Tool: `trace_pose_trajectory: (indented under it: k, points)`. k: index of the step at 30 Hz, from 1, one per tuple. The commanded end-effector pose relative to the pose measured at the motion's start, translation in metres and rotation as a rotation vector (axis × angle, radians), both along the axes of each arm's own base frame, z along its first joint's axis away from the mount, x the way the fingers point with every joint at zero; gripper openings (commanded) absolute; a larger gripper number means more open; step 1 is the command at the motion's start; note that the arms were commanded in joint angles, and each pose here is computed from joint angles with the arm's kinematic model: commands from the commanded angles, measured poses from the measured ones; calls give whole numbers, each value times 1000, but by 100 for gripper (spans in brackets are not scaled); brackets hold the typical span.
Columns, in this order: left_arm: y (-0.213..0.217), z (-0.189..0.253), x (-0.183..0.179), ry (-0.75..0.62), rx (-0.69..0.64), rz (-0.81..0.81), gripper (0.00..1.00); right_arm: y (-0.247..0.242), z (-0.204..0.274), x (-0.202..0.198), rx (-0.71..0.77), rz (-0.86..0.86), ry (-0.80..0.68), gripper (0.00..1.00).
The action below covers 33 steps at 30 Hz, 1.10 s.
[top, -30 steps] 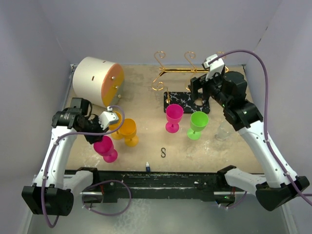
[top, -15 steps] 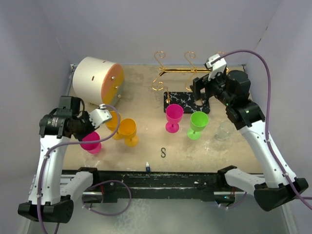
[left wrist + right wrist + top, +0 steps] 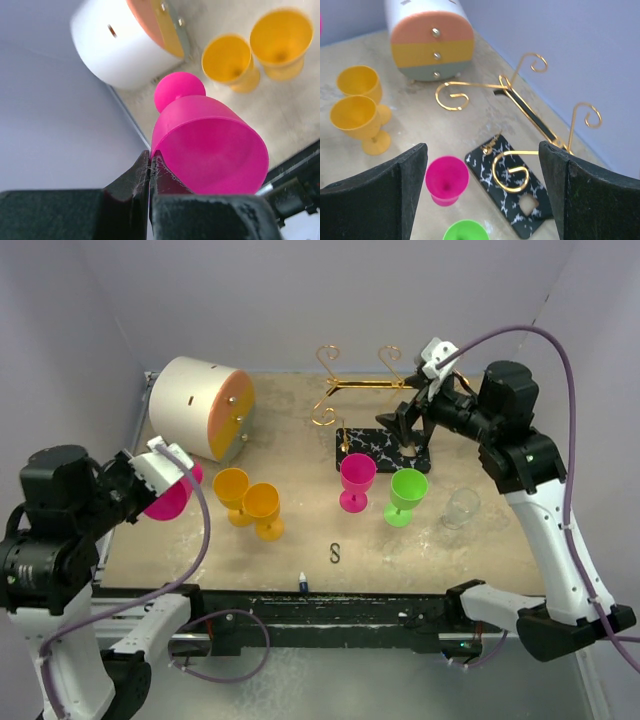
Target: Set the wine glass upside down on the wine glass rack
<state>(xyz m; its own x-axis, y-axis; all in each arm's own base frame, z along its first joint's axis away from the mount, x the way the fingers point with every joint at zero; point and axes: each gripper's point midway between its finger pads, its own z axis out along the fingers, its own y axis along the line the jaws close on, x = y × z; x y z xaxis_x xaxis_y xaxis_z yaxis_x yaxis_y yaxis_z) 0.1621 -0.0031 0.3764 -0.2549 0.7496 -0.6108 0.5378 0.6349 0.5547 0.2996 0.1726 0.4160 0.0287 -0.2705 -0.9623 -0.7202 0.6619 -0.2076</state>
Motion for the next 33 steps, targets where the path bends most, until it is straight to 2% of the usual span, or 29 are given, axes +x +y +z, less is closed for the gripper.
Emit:
trace_pose_trajectory:
  k: [1,5,9,16,25,30,33]
  points:
    - [-34,60,11,-202,-182,-101,0,24,23,-10,0,185,-43,94]
    - [-59,97,33,-297,-332,-180,0,41,35,-5,56,265,-40,94]
    - [-79,130,56,-357,-477,-229,0,50,50,11,124,256,-19,93]
    - [-113,163,90,-344,-728,-343,0,69,66,47,275,218,73,88]
    - [-126,168,139,-269,-897,-333,0,101,50,73,425,297,281,73]
    - [-133,167,153,-229,-957,-341,0,118,46,79,465,309,346,72]
    - [-135,166,159,-219,-977,-341,0,121,48,87,484,260,352,72]
